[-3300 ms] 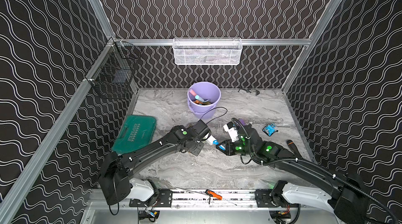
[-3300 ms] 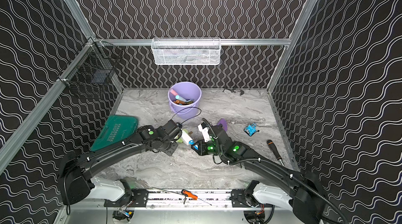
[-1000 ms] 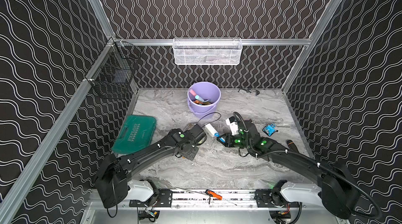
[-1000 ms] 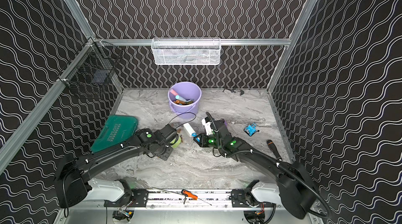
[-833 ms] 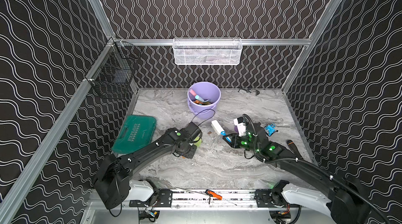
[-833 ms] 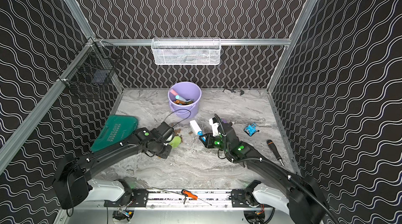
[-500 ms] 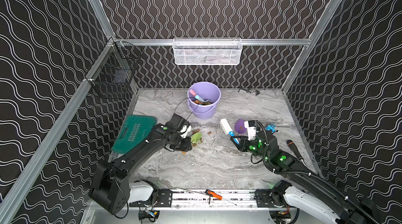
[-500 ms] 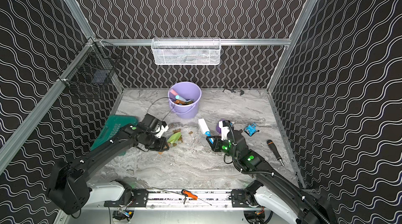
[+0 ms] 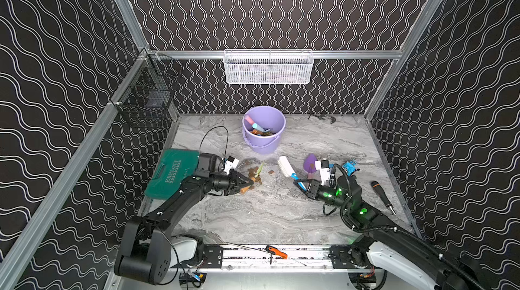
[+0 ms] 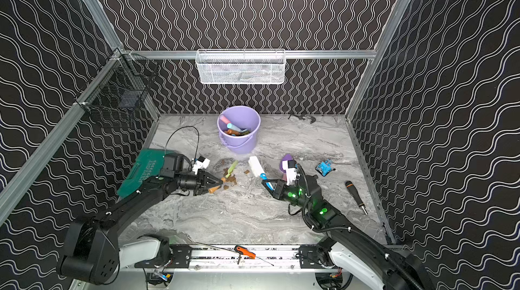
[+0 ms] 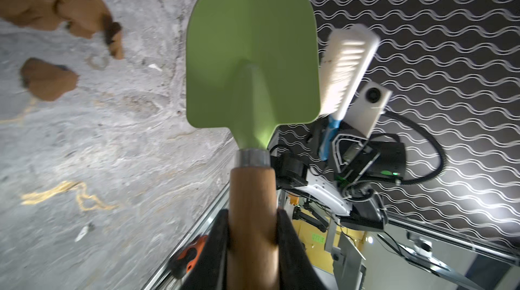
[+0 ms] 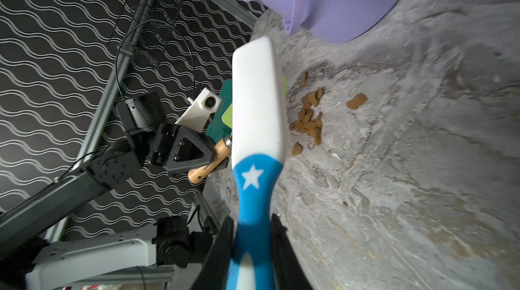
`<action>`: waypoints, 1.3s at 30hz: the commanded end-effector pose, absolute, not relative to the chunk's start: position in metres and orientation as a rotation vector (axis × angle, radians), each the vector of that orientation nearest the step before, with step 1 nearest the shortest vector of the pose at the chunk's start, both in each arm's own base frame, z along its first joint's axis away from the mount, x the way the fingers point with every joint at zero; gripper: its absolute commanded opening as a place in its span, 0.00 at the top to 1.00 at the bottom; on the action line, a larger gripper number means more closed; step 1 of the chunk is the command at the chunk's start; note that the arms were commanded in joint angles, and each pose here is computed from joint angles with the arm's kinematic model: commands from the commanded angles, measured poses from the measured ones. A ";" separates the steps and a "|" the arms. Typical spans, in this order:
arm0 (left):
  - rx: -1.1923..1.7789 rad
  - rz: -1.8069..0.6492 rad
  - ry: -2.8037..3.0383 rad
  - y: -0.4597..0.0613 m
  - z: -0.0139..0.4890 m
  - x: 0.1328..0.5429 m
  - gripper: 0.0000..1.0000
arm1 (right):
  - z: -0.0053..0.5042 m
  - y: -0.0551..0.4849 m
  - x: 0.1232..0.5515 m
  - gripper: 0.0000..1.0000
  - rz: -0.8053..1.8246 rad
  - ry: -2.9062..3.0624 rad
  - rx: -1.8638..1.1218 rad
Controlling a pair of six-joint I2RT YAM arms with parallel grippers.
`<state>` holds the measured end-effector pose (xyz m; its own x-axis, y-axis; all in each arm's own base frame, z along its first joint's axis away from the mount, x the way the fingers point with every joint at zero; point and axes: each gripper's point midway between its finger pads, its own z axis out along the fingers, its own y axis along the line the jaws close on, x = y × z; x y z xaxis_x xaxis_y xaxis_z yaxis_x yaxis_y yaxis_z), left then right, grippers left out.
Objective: Brush the soil off the hand trowel and place it into the bucket
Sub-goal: Brush off the soil from the hand trowel.
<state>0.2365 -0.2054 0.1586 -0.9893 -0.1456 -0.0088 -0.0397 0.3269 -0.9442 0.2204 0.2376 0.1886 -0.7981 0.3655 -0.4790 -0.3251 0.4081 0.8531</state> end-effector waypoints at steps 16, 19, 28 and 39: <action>-0.231 -1.916 2.292 -0.211 0.200 0.255 1.00 | 0.234 0.273 0.221 1.00 1.696 1.840 -0.060; -0.225 -1.923 2.283 -0.211 0.202 0.255 1.00 | 0.230 0.278 0.223 1.00 1.698 1.855 -0.066; -0.203 -1.939 2.278 -0.212 0.203 0.252 1.00 | 0.199 0.306 0.224 1.00 1.700 1.956 -0.113; -0.186 -1.789 2.384 -0.206 0.190 0.249 1.00 | 0.165 0.296 0.229 1.00 1.592 2.033 -0.047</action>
<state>0.2518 -0.2094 0.1933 -0.9778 -0.2095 0.0023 -0.0490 0.2181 -0.9747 0.2206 0.2971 0.1514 -0.8831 0.2699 -0.3837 -0.3045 0.2923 0.9065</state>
